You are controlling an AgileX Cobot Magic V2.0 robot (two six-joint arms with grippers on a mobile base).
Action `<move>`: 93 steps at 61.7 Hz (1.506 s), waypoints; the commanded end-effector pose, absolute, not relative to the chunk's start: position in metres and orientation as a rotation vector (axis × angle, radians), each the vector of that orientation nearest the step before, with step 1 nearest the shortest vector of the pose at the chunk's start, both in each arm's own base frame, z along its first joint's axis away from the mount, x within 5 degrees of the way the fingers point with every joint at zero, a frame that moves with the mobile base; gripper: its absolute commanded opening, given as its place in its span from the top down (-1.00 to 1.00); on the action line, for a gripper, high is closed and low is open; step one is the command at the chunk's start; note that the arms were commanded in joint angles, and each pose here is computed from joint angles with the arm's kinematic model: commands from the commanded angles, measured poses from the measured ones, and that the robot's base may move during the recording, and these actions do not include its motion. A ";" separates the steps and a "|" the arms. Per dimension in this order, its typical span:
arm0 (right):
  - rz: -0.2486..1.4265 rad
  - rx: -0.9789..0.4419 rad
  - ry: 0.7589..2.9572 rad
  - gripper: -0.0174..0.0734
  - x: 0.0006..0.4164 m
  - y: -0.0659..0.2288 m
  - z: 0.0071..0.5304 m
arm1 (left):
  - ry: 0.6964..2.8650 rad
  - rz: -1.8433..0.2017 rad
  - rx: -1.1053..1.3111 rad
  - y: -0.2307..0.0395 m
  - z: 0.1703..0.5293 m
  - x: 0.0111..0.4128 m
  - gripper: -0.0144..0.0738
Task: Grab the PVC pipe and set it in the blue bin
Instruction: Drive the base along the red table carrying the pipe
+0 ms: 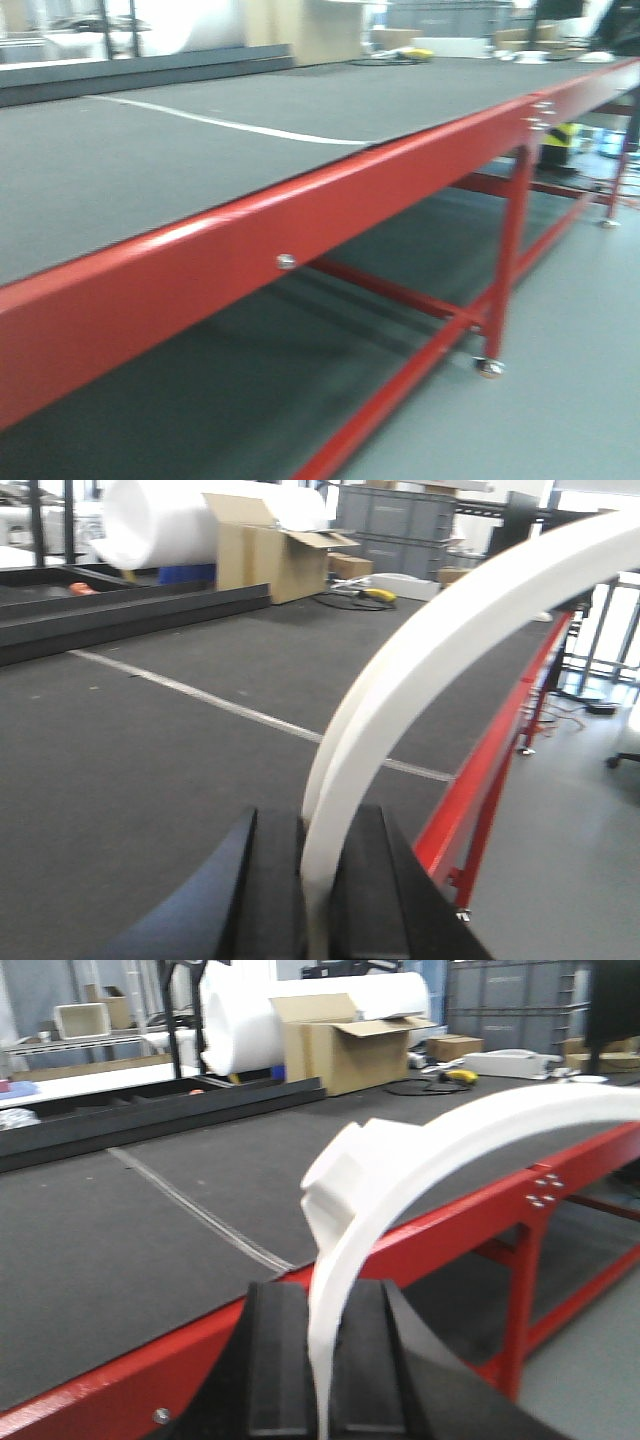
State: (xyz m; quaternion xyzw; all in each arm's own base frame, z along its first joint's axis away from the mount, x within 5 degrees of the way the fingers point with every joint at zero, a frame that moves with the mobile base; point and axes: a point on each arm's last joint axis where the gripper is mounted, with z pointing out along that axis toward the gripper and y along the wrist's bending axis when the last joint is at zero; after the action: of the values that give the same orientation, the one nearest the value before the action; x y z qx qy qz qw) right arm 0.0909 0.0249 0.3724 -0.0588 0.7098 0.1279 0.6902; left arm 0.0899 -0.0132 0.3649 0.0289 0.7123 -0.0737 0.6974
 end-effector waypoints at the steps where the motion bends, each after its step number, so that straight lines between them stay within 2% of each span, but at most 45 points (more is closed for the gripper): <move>1: 0.282 -0.141 1.554 0.98 0.090 0.025 0.375 | 1.551 -0.178 0.055 -0.013 0.368 0.089 0.92; 93: 0.282 -0.141 1.554 0.98 0.090 0.025 0.375 | 1.551 -0.178 0.055 -0.013 0.368 0.089 0.92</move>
State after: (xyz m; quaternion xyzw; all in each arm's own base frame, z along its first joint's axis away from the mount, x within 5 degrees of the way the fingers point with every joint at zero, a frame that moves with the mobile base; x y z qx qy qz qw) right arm 0.0909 0.0250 0.3727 -0.0589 0.7085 0.1283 0.6914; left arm 0.0899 -0.0132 0.3653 0.0288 0.7109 -0.0737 0.6988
